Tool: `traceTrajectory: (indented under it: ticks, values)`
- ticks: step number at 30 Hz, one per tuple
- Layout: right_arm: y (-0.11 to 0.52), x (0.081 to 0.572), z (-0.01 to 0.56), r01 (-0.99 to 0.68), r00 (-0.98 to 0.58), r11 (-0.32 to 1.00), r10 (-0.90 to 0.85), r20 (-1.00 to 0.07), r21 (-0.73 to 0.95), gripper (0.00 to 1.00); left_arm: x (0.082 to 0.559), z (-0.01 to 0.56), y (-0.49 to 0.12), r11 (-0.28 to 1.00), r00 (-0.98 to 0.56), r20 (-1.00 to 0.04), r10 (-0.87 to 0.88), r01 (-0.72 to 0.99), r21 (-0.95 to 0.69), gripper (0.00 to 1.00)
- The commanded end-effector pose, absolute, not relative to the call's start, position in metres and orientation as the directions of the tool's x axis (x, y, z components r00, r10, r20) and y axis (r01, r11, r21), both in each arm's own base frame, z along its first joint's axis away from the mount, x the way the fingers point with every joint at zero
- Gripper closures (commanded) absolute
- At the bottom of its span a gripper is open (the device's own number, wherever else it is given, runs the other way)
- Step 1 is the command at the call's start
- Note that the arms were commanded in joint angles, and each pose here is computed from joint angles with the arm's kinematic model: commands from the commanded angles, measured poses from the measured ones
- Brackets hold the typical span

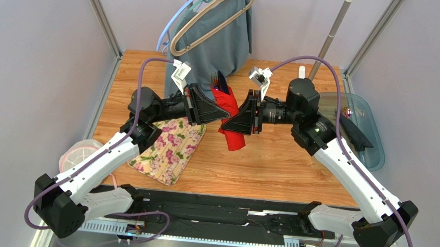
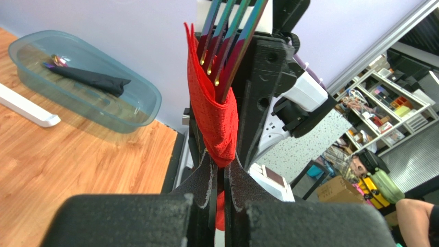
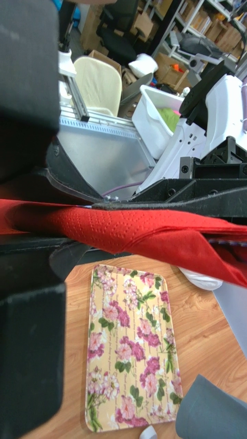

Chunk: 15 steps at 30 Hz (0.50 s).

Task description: Place the utensils on the paper napkin and roll it up

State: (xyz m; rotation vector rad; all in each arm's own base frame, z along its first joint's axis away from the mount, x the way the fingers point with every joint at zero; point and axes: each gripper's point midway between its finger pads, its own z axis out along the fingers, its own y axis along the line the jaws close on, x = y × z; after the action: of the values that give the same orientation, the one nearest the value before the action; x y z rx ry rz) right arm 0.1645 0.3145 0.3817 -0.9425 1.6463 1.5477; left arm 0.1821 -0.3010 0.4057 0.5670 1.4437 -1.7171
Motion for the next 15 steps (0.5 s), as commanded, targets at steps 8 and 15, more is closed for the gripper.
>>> traceTrajectory:
  ticks: [8,15]
  values:
    - [0.302,0.163,0.399,-0.898,-0.438,0.055,-0.030,-0.898,0.436,0.54,0.198,0.407,-0.300,0.009,-0.580,-0.752,-0.314,0.790,-0.613,1.00]
    - [0.294,0.177,0.387,-0.868,-0.489,0.119,-0.035,-0.872,0.482,0.50,0.199,0.409,-0.301,0.007,-0.578,-0.752,-0.317,0.791,-0.612,1.00]
